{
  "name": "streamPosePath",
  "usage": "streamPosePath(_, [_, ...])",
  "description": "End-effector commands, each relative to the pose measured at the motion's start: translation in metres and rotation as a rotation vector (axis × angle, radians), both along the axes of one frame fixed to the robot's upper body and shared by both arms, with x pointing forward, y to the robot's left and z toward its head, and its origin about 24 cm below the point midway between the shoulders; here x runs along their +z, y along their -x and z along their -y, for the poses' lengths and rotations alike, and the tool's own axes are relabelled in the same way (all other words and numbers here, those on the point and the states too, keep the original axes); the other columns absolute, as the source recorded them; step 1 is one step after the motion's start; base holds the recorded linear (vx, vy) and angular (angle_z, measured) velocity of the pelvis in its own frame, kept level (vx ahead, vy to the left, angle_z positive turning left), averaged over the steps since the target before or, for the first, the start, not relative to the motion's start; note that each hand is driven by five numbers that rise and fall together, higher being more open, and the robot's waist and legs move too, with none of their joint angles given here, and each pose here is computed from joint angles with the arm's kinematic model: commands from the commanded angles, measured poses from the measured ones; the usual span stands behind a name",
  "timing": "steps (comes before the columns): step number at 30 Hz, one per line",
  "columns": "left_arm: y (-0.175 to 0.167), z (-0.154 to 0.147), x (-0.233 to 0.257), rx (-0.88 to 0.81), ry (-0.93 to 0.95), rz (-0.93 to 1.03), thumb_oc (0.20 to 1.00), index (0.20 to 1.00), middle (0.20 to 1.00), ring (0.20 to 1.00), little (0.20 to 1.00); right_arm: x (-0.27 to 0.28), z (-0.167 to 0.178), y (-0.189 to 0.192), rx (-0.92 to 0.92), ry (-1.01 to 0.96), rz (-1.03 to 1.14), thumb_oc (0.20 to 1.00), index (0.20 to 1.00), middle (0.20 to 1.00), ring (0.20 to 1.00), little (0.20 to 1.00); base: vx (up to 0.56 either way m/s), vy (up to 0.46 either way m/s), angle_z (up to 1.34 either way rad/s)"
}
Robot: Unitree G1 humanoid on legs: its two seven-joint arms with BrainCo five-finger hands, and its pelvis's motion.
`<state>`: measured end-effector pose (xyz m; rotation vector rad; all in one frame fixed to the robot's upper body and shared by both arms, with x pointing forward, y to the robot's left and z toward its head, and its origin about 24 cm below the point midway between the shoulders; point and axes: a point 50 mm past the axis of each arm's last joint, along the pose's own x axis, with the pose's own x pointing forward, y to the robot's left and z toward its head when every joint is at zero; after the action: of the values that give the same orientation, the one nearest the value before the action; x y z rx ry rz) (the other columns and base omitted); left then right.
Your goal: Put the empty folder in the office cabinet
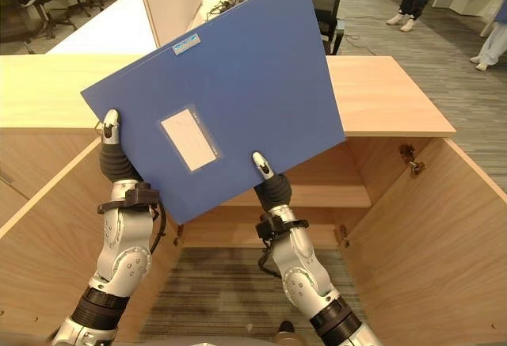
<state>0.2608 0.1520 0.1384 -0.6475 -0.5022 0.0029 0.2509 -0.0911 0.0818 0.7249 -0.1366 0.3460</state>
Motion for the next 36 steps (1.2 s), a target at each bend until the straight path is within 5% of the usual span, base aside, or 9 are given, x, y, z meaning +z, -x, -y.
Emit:
streamPosePath(1, [0.001,0.01,0.025,-0.087,-0.11,0.143,1.0,1.0,1.0,1.0,1.0,0.014,-0.004,0.002,0.068,-0.035,0.11,0.2,0.2,0.2,0.2,0.2,0.0,0.0,0.0])
streamPosePath(10, [0.008,-0.043,-0.008,0.067,-0.403,0.025,1.0,1.0,1.0,1.0,1.0,-0.039,0.058,0.026,-0.067,0.074,-0.075,0.2,0.2,0.2,0.2,0.2,0.0,0.007,0.0])
streamPosePath(21, [0.054,-0.095,-0.1,0.036,-0.579,-0.405,1.0,1.0,1.0,1.0,1.0,-0.083,0.111,0.07,-0.143,0.174,-0.266,0.2,0.2,0.2,0.2,0.2,-0.01,0.026,-0.03])
streamPosePath(29, [0.091,-0.115,-0.143,-0.064,-0.673,-0.643,1.0,1.0,1.0,1.0,1.0,-0.116,0.131,0.106,-0.152,0.214,-0.453,0.2,0.2,0.2,0.2,0.2,-0.01,0.025,-0.01])
streamPosePath(36, [0.11,-0.107,-0.19,-0.167,-0.752,-0.877,1.0,1.0,1.0,1.0,1.0,-0.135,0.126,0.096,-0.232,0.18,-0.522,0.2,0.2,0.2,0.2,0.2,0.0,0.021,0.0])
